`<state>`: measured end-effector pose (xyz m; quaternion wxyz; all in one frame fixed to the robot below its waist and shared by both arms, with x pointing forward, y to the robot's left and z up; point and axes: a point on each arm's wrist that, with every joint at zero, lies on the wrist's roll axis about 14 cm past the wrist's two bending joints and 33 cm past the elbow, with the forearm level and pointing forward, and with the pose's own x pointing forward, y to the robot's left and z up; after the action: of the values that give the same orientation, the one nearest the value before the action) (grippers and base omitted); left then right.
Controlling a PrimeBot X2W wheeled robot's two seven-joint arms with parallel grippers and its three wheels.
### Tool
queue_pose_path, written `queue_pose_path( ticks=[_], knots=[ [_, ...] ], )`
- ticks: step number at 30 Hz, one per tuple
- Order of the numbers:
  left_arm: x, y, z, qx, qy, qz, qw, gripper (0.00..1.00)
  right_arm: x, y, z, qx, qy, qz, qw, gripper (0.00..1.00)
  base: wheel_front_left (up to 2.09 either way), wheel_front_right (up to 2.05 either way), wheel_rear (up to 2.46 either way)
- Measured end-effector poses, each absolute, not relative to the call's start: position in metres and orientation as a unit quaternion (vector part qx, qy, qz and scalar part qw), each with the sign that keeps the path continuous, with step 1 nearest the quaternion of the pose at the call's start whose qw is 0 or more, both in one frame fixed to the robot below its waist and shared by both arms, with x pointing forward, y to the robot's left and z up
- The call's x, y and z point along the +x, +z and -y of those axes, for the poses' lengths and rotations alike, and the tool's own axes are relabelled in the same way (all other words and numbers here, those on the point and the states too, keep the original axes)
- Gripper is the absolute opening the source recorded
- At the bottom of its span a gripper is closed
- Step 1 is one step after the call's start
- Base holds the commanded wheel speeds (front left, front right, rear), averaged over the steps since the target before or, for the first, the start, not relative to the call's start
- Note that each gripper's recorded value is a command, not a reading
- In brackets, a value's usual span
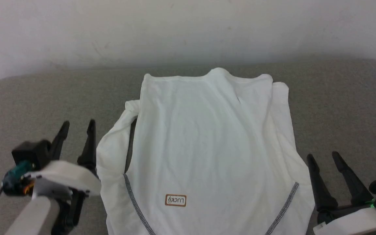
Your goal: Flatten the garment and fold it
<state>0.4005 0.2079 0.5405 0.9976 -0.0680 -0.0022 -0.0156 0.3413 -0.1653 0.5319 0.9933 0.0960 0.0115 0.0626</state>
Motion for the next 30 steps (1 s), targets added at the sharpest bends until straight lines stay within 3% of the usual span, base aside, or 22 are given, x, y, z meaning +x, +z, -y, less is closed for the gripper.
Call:
queue_pose_path(
  ticks=[6,12,25,26,29,30],
  knots=[
    [0.472,0.543,-0.191,-0.065,-0.068,-0.023,0.995,1.00,0.367,0.526,0.162,0.095,0.067,-0.020,0.993,1.00,0.00,0.00,0.00],
    [0.520,0.500,-0.166,-0.049,-0.126,-0.144,0.980,1.00,0.383,0.508,0.165,0.093,0.063,-0.044,0.993,1.00,0.00,0.00,0.00],
    [0.528,0.383,-0.178,0.033,-0.132,-0.441,0.887,1.00,0.379,0.473,0.186,0.105,0.021,-0.094,0.990,1.00,0.00,0.00,0.00],
    [0.529,0.381,-0.179,0.043,-0.132,-0.451,0.882,0.95,0.378,0.471,0.188,0.106,0.017,-0.096,0.990,1.00,0.00,0.00,0.00],
    [0.532,0.377,-0.175,0.051,-0.138,-0.463,0.874,0.00,0.376,0.466,0.191,0.109,0.010,-0.103,0.989,1.00,0.00,0.00,0.00],
    [0.532,0.376,-0.174,0.051,-0.139,-0.463,0.874,0.00,0.376,0.465,0.192,0.111,0.009,-0.105,0.988,1.00,0.00,0.00,0.00]
  ],
)
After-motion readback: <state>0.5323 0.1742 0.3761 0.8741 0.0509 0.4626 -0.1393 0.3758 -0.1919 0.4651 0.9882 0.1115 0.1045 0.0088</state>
